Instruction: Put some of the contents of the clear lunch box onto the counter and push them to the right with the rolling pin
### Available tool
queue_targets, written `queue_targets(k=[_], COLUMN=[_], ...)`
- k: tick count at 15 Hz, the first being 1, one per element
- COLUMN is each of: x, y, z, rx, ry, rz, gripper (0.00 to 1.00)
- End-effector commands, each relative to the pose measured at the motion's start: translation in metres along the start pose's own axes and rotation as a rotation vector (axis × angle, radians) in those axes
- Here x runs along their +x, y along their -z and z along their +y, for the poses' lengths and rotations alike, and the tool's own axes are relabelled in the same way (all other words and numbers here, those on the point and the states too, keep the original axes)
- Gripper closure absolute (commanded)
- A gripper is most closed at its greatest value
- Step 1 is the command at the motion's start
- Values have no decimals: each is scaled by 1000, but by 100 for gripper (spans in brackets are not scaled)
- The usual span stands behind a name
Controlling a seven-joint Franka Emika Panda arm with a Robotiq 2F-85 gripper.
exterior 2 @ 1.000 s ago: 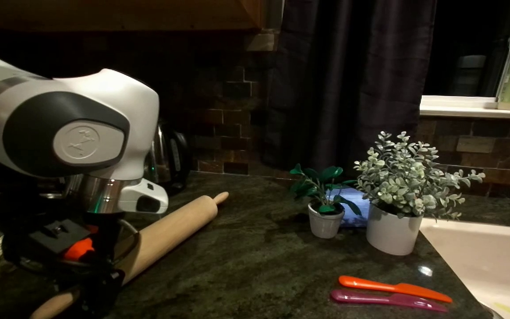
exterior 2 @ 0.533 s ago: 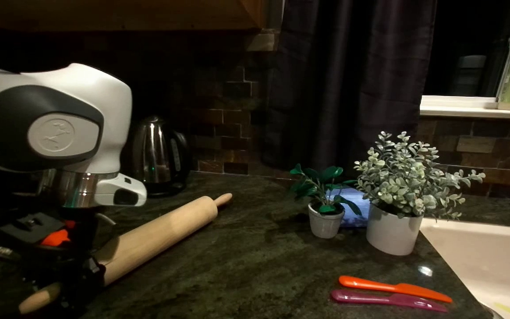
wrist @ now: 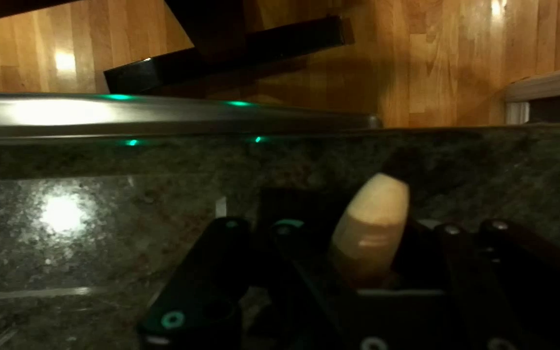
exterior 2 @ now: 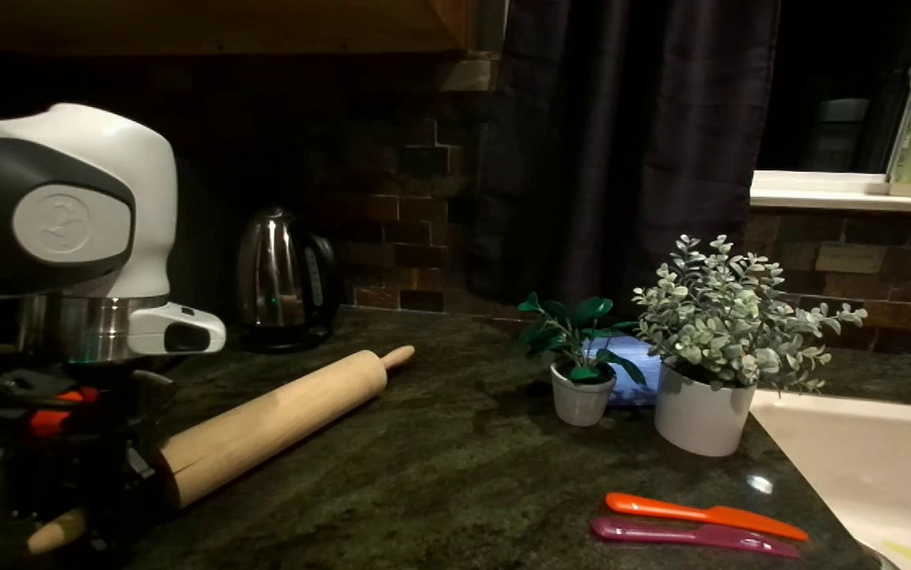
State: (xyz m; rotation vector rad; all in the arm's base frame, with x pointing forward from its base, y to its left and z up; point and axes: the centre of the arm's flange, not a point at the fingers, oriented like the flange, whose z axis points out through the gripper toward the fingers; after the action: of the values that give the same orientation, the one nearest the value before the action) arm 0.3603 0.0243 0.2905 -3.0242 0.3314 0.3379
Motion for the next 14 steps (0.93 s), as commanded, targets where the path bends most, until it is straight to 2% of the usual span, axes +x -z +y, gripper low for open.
queue_targets(k=[1,2,3,5,11,12,14], x=[-21,-22,-23,-26,-30,-30,-31], y=[6,7,10,15,33,33,31], z=[-4,-4,-4,-4,-5,-4,1], rx=[-88,-98,-103,-111,-127,-127,-127], ry=[-11,-19,-34,-68,-149,-156,-184], rz=[10,16,25,51,118,116,106], gripper=[98,66,64,51,5,1,0])
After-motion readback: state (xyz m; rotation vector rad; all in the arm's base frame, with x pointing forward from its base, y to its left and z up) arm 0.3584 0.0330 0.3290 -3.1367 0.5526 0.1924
